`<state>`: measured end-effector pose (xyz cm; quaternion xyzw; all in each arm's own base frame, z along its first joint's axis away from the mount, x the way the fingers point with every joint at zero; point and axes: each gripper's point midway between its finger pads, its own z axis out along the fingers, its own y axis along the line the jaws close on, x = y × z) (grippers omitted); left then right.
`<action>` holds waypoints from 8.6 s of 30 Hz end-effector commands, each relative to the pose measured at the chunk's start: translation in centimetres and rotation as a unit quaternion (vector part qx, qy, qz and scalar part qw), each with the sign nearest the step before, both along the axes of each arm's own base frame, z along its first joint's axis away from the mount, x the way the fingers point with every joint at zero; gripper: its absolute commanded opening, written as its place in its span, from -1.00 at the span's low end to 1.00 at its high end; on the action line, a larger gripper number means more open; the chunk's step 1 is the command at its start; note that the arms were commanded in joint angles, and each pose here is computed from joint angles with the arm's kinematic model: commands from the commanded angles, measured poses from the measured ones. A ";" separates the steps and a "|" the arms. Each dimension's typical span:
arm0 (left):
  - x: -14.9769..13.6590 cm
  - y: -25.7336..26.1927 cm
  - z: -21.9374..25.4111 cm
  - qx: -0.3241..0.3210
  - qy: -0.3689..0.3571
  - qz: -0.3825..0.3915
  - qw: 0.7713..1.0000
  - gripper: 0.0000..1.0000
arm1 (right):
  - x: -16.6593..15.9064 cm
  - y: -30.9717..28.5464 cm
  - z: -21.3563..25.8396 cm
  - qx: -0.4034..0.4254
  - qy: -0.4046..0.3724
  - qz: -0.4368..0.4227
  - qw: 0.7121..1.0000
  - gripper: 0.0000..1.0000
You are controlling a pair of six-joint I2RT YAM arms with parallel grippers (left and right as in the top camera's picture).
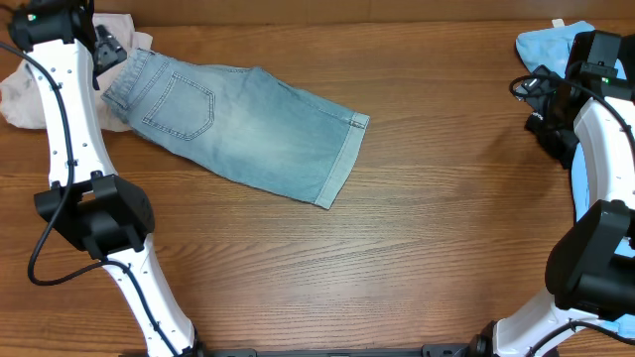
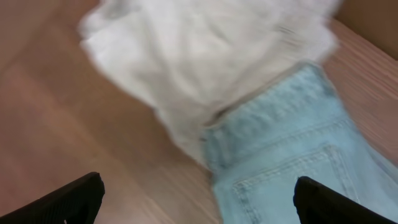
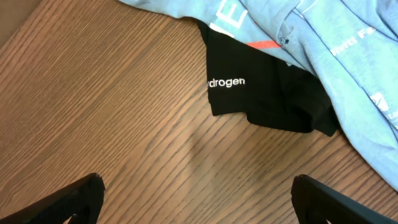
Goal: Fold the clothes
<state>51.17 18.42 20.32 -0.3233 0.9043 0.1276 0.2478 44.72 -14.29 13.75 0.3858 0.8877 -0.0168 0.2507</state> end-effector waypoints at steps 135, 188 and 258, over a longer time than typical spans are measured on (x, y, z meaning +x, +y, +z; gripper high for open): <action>-11.9 -33.9 -0.4 -0.074 0.196 -0.351 0.913 -0.92 | 0.6 -0.1 1.1 -0.004 -0.015 -0.002 1.000 1.00; -18.9 -50.6 -8.2 -0.154 0.192 -0.553 0.795 -0.92 | 0.6 -0.1 1.1 -0.004 -0.015 -0.002 1.000 1.00; -17.9 -56.7 -18.5 -0.079 0.171 -0.526 0.829 -0.92 | 0.6 -0.1 1.1 -0.004 -0.015 -0.002 1.000 1.00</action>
